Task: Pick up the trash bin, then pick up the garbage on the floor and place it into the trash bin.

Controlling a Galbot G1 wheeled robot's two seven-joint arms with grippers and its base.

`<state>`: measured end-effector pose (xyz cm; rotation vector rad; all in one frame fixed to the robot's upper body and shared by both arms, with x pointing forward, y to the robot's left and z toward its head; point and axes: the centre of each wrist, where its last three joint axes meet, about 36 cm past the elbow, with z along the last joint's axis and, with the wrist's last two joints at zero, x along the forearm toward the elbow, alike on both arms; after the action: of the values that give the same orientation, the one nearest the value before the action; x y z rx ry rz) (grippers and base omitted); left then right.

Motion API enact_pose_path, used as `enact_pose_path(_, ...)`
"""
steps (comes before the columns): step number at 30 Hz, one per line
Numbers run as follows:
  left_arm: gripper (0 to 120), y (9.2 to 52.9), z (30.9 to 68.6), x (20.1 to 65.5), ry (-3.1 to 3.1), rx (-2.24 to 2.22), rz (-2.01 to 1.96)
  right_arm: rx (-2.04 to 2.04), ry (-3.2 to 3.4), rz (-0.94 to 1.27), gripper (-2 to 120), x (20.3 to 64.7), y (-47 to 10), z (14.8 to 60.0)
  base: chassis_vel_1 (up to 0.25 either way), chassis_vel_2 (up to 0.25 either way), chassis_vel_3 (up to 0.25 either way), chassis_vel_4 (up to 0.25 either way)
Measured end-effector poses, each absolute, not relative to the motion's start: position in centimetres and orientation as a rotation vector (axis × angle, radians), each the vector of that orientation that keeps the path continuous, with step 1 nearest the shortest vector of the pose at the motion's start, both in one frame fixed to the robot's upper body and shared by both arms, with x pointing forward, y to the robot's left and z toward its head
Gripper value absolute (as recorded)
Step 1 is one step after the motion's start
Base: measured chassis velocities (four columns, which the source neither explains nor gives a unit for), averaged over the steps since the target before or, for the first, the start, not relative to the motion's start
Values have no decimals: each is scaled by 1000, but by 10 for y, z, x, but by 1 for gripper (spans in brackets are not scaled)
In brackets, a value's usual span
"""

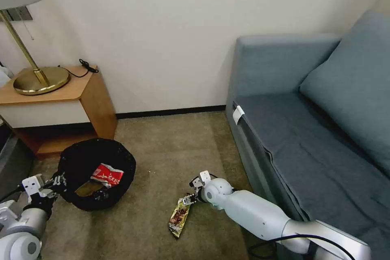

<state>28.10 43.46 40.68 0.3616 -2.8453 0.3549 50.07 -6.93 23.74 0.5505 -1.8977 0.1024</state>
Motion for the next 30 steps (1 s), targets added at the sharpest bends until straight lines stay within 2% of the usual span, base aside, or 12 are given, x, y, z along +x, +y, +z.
enact_pose_path(23,5,442,404,280,-2846,373,347,542,-1931,111,100,504,-60,221,0,0,0,0)
enact_pose_path(30,5,444,404,281,-2847,375,347,554,-1942,128,88,503,-59,221,0,0,0,0)
